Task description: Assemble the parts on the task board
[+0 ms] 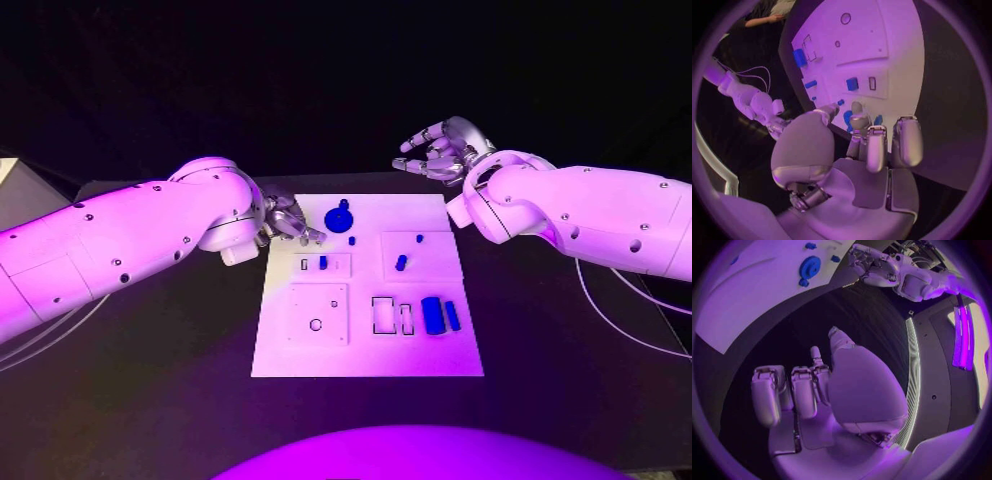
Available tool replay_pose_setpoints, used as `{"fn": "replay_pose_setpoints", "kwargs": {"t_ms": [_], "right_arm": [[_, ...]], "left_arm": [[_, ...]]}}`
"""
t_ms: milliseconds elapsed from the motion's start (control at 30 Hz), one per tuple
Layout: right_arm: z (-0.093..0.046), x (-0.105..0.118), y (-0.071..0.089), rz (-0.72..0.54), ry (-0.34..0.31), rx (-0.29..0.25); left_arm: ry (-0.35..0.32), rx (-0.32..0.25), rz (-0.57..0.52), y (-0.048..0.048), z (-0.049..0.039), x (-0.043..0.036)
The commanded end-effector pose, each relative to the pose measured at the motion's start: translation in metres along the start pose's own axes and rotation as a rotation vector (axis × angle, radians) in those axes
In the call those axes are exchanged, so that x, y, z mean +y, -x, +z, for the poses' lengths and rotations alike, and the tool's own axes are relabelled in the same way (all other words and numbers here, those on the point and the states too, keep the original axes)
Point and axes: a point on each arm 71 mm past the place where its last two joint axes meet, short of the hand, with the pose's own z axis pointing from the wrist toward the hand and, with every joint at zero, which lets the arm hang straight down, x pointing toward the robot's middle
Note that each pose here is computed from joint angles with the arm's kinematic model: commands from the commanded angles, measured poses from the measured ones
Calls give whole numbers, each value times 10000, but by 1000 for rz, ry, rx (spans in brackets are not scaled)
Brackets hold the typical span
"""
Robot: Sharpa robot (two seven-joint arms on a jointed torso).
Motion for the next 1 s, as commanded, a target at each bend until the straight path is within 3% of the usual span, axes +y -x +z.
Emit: {"fn": "replay_pose_setpoints", "kwargs": {"t_ms": [33, 233, 533, 733, 1000], "right_arm": [[2, 0, -7, -5, 12, 13], [8, -13, 4, -6, 9, 11], [13, -18, 9, -7, 9, 10], [13, -13, 3, -7, 10, 11], [6, -7, -2, -6, 12, 13]], "left_arm": [[-33, 7, -53, 84, -47, -10], [-39, -20, -100, 318, -88, 64], [-15, -76, -105, 519, 26, 174], [6, -82, -93, 559, 106, 189], [56, -38, -66, 528, 213, 217]]}}
